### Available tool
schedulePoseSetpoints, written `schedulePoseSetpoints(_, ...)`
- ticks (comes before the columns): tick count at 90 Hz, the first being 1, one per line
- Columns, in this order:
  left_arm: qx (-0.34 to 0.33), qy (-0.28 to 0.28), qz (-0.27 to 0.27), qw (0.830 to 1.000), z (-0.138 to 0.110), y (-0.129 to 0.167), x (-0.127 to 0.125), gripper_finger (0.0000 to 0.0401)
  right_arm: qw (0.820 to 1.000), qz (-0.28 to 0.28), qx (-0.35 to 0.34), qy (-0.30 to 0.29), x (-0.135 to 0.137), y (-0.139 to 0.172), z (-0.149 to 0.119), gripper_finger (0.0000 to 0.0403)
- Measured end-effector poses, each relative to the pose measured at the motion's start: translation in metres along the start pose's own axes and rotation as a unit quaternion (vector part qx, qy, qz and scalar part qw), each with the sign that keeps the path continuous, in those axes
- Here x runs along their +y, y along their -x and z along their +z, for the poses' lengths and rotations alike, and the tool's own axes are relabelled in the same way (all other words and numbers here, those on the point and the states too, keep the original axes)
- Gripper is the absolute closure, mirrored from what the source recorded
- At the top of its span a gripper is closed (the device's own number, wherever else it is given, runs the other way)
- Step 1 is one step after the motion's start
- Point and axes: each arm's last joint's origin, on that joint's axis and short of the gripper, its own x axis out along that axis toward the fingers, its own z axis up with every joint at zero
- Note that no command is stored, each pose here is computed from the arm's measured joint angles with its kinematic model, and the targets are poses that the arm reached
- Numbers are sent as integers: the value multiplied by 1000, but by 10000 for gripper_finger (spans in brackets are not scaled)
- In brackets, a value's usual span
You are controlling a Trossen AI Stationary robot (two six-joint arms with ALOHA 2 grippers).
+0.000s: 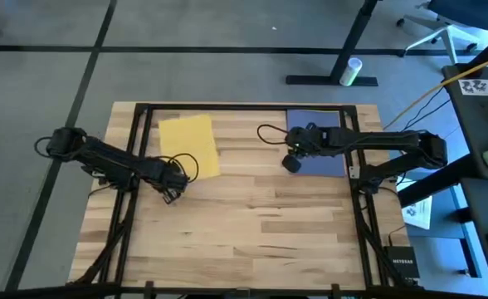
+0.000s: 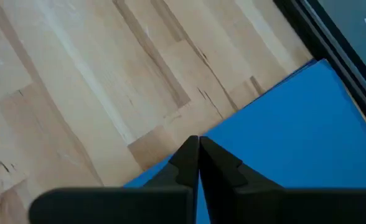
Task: Organize paper
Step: Move the yellow paper to the top left of the table
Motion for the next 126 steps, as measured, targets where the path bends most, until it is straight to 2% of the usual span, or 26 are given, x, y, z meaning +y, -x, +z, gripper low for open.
schedulePoseSetpoints(9, -16, 14, -12, 1000, 2, 1, -1, 401, 1000, 0, 0, 0, 0, 0, 0, 403)
schedulePoseSetpoints(24, -88, 35, -92, 991, 12, 11, -9, 401, 1000, 0, 0, 0, 0, 0, 0, 403)
schedulePoseSetpoints(30, -100, 31, -107, 989, 14, 12, -11, 401, 1000, 0, 0, 0, 0, 0, 0, 403)
schedulePoseSetpoints(46, -59, 21, -94, 994, 8, -1, -11, 401, 1000, 0, 1, 1, 0, 0, 0, 403)
schedulePoseSetpoints(59, -52, 37, -88, 994, 4, -7, -9, 401, 1000, 0, 1, 1, 0, 0, 0, 403)
schedulePoseSetpoints(126, -14, 70, -4, 997, -7, -11, 5, 401, 1000, 0, 1, 1, 0, 0, 0, 403)
